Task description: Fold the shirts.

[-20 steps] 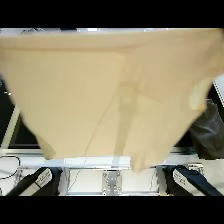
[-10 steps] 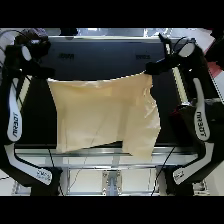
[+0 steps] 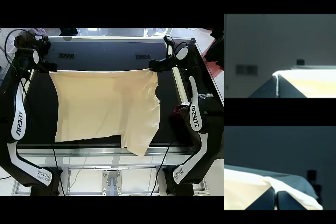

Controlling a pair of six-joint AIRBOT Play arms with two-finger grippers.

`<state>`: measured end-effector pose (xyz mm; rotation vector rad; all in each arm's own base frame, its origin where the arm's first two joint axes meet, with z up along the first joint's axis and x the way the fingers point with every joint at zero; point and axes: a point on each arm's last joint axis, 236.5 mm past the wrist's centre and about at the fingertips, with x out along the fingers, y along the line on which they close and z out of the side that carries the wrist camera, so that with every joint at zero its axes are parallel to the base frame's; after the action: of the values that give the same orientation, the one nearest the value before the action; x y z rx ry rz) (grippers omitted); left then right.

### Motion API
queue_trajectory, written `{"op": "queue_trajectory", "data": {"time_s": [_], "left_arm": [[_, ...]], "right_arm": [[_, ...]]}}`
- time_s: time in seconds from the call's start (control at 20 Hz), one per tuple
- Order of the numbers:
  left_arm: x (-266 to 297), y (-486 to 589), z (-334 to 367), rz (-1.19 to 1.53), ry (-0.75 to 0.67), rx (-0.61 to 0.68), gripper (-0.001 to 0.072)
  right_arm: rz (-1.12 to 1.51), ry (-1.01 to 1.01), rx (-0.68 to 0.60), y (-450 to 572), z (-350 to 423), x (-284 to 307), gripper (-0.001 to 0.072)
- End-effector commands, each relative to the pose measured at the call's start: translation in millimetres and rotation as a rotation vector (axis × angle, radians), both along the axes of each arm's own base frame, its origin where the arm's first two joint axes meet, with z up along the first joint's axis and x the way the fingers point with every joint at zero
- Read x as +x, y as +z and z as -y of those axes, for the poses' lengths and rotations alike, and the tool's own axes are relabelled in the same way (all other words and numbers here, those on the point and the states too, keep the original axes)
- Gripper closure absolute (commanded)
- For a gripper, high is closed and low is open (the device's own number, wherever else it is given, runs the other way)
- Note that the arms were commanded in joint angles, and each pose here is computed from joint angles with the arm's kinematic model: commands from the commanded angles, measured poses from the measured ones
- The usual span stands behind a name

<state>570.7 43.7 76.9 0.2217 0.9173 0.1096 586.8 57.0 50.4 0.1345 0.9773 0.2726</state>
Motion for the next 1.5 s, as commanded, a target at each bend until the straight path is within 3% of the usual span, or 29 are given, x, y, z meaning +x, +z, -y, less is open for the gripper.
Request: {"op": "queue_trajectory", "data": {"time_s": [0.0,0.5,0.9,1.35,1.45], "left_arm": [[-7.1,42.0,26.3,0.078,-0.059,0.002,0.0699],[-128.8,-103.6,21.6,-0.249,-0.026,-0.037,0.0698],[-109.1,-130.1,48.9,-0.183,-0.056,-0.117,0.0698],[-104.2,-172.4,46.2,-0.223,-0.005,-0.145,0.0697],[-102.4,-160.6,45.9,-0.202,-0.005,-0.145,0.0686]], "right_arm": [[-0.024,-0.002,-0.154,19.0,30.1,-18.0,0.07],[-0.335,0.065,-0.162,-55.3,27.8,-106.6,0.07],[-0.431,0.03,-0.079,-125.4,11.0,-152.0,0.0699],[-0.454,0.082,-0.094,-138.1,-11.9,-157.1,0.0698],[-0.48,0.083,-0.152,-135.5,3.2,-165.3,0.0684]]}}
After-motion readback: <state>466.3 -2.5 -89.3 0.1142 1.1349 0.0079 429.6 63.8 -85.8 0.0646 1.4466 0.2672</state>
